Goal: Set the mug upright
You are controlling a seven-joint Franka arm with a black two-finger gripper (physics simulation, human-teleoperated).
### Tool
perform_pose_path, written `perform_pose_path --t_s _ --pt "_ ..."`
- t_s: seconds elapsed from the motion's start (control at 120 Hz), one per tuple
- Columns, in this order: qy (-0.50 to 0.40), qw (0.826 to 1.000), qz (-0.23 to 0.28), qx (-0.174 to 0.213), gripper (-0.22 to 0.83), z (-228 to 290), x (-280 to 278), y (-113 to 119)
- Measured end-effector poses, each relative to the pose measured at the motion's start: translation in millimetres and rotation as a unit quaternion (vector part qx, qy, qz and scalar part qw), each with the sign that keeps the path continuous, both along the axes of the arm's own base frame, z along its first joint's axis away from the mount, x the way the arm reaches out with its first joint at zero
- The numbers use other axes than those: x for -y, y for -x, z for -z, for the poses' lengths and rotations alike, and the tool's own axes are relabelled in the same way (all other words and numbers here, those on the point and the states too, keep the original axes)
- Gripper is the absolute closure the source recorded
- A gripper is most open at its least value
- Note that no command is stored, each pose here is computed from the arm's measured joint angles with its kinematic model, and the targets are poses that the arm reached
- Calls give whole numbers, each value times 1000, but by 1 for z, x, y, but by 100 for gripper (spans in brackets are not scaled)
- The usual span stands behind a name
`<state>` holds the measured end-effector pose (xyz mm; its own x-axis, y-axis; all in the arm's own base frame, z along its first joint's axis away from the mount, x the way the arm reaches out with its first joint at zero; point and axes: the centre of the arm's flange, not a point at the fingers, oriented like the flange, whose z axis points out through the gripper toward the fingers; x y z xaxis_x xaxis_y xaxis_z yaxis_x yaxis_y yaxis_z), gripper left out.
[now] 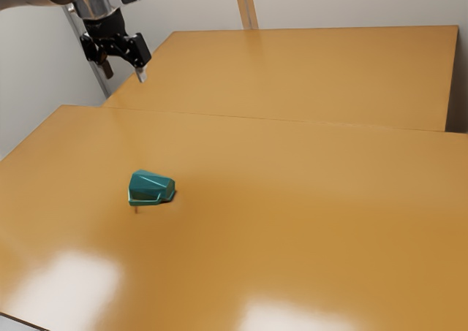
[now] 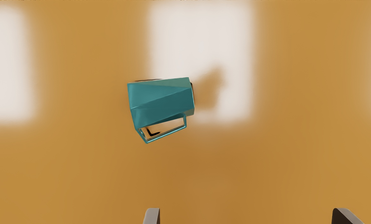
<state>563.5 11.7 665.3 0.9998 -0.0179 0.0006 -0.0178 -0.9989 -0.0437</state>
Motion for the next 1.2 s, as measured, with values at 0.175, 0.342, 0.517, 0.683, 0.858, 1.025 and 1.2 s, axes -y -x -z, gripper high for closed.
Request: perform_pose_path --t_s 0.175,0.342,0.517,0.683,0.858,1.025,1.2 --pt "8 1000 -12 -4 0 19 -5 3" --pt "37 999 -19 -22 0 48 -28 9" --pt "144 988 -13 -50 0 103 -67 14" --pt "263 956 -124 -34 0 182 -236 52" --pt "327 935 -139 -11 0 251 -309 71" --pt "385 918 -93 9 0 308 -292 45" --pt "445 888 -97 60 0 347 -267 39"
